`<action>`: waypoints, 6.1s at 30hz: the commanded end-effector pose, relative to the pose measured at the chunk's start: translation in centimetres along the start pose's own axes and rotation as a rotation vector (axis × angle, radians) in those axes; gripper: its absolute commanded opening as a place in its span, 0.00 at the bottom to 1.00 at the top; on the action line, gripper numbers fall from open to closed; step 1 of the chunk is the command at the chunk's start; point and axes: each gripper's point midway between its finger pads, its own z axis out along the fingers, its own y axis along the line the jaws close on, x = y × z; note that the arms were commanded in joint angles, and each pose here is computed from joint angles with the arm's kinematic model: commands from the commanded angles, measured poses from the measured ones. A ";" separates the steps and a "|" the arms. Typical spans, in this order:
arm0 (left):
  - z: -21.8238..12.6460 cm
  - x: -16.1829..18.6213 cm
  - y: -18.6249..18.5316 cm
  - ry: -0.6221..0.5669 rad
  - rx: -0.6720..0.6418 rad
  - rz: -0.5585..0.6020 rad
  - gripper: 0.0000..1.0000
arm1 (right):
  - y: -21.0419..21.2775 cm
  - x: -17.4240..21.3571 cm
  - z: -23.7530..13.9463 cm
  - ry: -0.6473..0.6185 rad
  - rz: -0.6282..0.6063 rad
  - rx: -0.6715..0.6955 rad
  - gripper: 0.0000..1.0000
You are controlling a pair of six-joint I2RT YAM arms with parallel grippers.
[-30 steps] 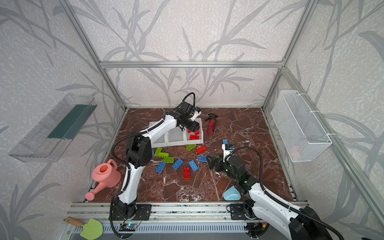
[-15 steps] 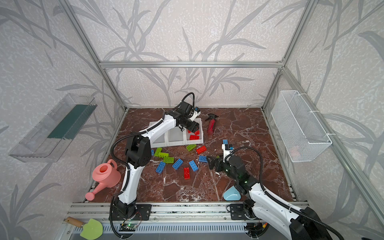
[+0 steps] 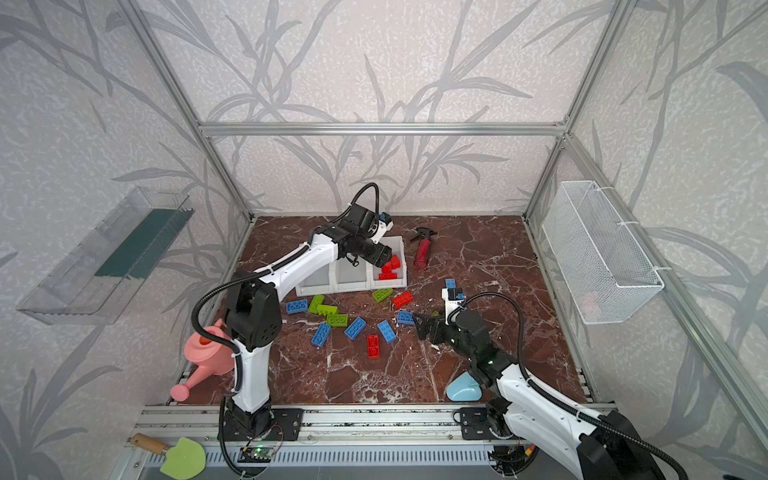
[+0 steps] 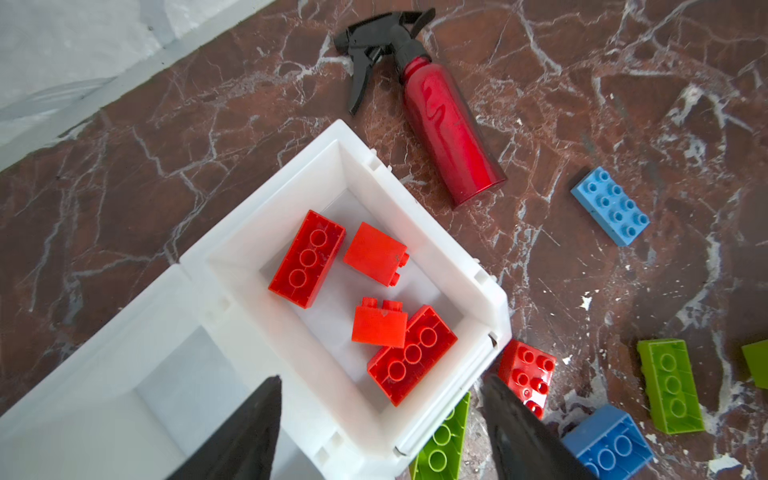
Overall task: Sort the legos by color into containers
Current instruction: 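Withdraw the left gripper while the right gripper grasps a red brick, then carry the red brick with the right gripper into the spray-bottle compartment and release, then grasp a red 2x4 brick with the left gripper while the right arm withdraws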
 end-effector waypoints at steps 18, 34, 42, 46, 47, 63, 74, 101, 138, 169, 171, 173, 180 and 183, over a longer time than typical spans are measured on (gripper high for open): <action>-24.4 7.9 2.7 -0.349 -0.338 -0.385 0.97 | 8.4 6.0 2.5 0.292 -0.276 0.249 0.97; -29.2 18.0 2.5 -0.423 -0.391 -0.397 0.99 | 10.7 10.3 5.7 0.404 -0.234 0.326 0.79; -28.3 18.9 2.0 -0.397 -0.365 -0.372 0.99 | 11.2 11.8 7.4 0.451 -0.233 0.342 0.64; -28.2 18.8 1.7 -0.400 -0.349 -0.358 0.99 | 11.1 12.9 8.3 0.480 -0.246 0.359 0.63; -28.2 18.8 1.7 -0.402 -0.344 -0.356 0.99 | 11.2 13.0 8.5 0.485 -0.249 0.362 0.62; -28.0 18.9 1.4 -0.402 -0.326 -0.348 0.99 | 11.2 14.3 9.5 0.553 -0.304 0.391 0.30; -27.9 19.0 1.3 -0.400 -0.324 -0.352 0.99 | 13.5 9.8 8.9 0.451 -0.282 0.275 0.28; -26.1 19.1 1.0 -0.320 -0.301 -0.331 0.99 | 11.8 -8.9 11.5 0.385 -0.170 0.116 0.28; -23.6 18.7 -0.2 -0.223 -0.223 -0.308 0.95 | 3.4 -14.7 18.5 0.381 -0.099 0.181 0.74; -6.7 9.8 -6.3 0.090 0.074 -0.038 0.75 | -1.6 -5.3 -6.0 -0.314 0.217 0.018 0.89; -5.0 9.7 -6.5 0.092 0.070 -0.016 0.72 | -1.9 -5.6 -7.2 -0.344 0.199 0.044 0.89; -3.5 9.5 -7.3 0.086 0.075 0.015 0.69 | -2.0 -6.1 -8.3 -0.378 0.175 0.059 0.91; 0.8 9.1 -10.3 0.081 0.126 0.082 0.68 | -1.8 -6.8 -9.8 -0.417 0.164 0.061 0.91; 2.3 9.2 -10.7 0.107 0.122 0.092 0.70 | -1.6 -6.9 -9.9 -0.422 0.166 0.052 0.91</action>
